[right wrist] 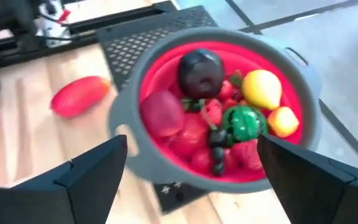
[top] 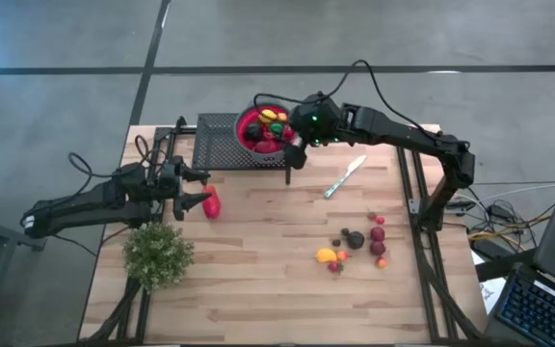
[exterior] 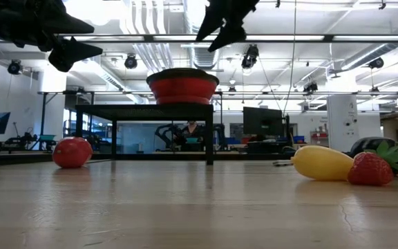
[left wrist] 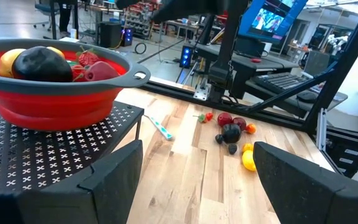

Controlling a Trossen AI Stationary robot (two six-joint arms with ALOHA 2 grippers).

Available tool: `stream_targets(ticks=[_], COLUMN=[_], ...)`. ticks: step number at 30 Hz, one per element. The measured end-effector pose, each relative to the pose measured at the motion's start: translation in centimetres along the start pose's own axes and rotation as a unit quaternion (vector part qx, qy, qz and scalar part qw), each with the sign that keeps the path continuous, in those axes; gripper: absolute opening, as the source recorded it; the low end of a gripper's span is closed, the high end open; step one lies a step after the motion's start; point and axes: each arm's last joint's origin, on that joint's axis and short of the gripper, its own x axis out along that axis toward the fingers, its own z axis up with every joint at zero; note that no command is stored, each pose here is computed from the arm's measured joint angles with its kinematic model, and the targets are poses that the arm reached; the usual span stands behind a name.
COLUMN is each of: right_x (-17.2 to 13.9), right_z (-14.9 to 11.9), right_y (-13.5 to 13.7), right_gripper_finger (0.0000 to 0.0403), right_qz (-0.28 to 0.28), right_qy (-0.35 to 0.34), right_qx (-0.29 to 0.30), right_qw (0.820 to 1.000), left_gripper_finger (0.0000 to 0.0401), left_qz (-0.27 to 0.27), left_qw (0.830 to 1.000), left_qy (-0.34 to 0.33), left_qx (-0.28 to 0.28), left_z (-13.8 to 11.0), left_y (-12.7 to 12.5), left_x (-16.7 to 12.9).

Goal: Pick & Place Fruit
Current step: Put the yellow mango into the red gray strainer bowl on the shelf

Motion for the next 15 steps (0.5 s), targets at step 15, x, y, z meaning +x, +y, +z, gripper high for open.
stream_targets(ticks=[15], right_x=[-6.2], right_z=[-1.4], right_y=[6.8], right_gripper_finger=[0.0287], right_qz=[0.084], right_qy=[0.019], right_qx=[-0.07], right_qw=[0.994], left_gripper_finger=[0.0312], left_qz=[0.0], left_qw=[1.0], left_qy=[0.0], left_qx=[0.0], left_z=[0.0], left_y=[0.0], left_x=[0.0])
